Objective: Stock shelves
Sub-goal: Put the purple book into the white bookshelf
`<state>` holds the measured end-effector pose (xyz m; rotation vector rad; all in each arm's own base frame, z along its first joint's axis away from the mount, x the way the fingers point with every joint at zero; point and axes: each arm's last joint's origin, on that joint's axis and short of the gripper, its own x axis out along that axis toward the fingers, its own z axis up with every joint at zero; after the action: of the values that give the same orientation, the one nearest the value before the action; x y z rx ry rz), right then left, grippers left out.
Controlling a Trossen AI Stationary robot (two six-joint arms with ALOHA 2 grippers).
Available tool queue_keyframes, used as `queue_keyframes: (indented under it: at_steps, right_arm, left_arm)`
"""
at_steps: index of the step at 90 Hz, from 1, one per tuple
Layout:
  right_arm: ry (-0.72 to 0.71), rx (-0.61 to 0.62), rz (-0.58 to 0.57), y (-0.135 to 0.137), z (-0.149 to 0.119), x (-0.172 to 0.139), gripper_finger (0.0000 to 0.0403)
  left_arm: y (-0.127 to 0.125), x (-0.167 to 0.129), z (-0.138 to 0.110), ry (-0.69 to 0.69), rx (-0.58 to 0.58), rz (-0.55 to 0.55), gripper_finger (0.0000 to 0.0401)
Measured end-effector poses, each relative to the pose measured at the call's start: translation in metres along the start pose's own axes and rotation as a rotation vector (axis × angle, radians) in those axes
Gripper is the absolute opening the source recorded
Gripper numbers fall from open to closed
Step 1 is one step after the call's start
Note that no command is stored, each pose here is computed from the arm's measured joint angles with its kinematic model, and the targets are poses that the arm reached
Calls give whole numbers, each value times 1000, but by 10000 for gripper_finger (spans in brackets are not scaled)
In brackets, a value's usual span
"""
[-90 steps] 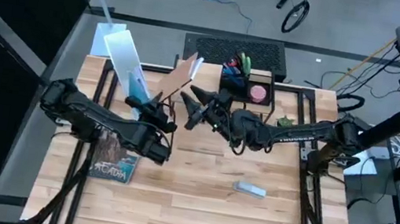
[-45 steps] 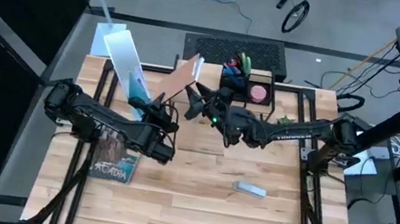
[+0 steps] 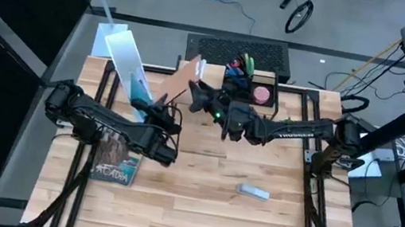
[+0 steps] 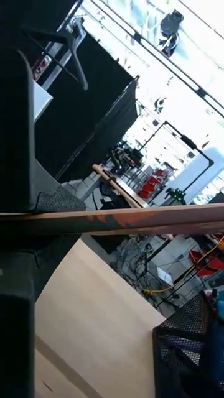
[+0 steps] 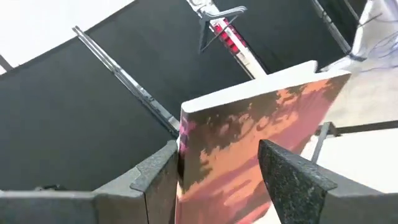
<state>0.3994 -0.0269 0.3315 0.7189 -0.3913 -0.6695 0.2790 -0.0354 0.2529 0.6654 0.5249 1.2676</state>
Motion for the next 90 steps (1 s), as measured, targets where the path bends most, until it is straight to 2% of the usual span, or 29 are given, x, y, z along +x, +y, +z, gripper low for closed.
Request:
queue_keyframes:
  at_steps: [10,21,37,48,66,90]
  right_arm:
    - [26,3,-6,-7,-5,6,189]
    - [36,-5,-11,-8,-8,6,155]
    - [42,-36,8,-7,-7,6,74]
    - [41,-72,24,-6,-7,6,16]
    - [37,-164,42,-4,-7,6,8]
    - [33,-410,79,4,-12,-2,3]
  left_arm:
    - [-3,0,2,7,37,-5,0]
    - [-3,0,2,7,44,-7,0]
    - [-3,-1,2,4,42,-9,1]
    - [-3,-1,2,0,39,-6,17]
    - [-4,-2,1,27,25,-29,53]
    - [-6,-12,0,108,1,-139,107]
